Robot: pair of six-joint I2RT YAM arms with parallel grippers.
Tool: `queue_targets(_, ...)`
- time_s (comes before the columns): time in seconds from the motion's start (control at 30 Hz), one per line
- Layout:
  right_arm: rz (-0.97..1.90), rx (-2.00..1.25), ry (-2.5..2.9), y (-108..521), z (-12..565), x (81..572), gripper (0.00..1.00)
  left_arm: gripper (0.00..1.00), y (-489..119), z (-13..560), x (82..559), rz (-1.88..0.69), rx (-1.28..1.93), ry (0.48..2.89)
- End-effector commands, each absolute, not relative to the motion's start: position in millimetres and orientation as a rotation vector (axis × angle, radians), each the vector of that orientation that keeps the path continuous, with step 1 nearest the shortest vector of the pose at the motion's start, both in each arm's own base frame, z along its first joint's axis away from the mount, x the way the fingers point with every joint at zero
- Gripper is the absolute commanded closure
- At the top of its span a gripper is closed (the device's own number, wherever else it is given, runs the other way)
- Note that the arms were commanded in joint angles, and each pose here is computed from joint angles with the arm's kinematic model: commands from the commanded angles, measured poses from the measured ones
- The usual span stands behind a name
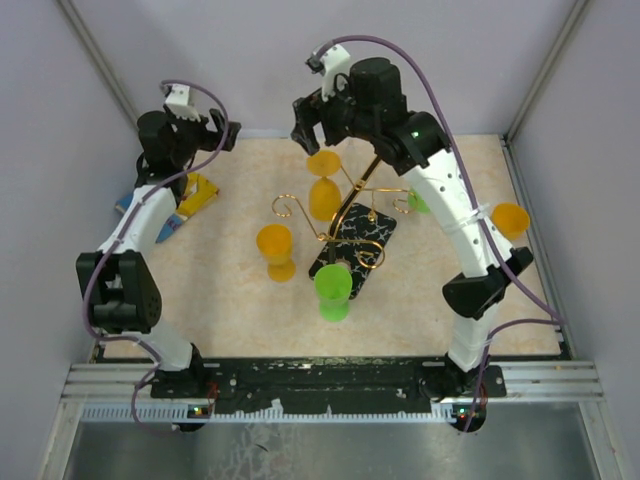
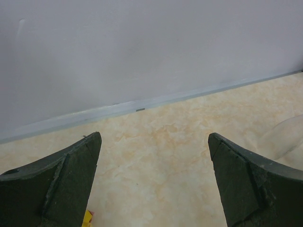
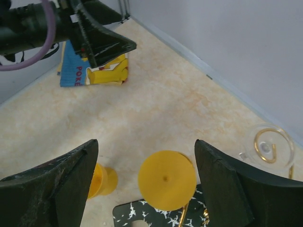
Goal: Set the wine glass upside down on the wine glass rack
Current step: Pick up the wine glass at the center of the board.
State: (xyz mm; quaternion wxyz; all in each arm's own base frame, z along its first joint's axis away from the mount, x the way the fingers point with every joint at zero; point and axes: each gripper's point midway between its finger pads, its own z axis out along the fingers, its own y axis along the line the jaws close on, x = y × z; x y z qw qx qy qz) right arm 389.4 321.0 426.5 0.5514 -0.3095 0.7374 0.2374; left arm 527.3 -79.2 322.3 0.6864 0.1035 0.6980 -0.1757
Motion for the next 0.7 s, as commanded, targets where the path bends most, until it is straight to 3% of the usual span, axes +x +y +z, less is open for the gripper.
queue_targets(0.0,0.561,-0.810,1.713,338,432,370,0.18,0.00,-63,331,521,-0.334,0.151,1.623)
queue_targets(0.67,0.547,-1.194,1.723,447,366,274,0.16,0.00,-18,319,474,-0.244,0.044,1.699)
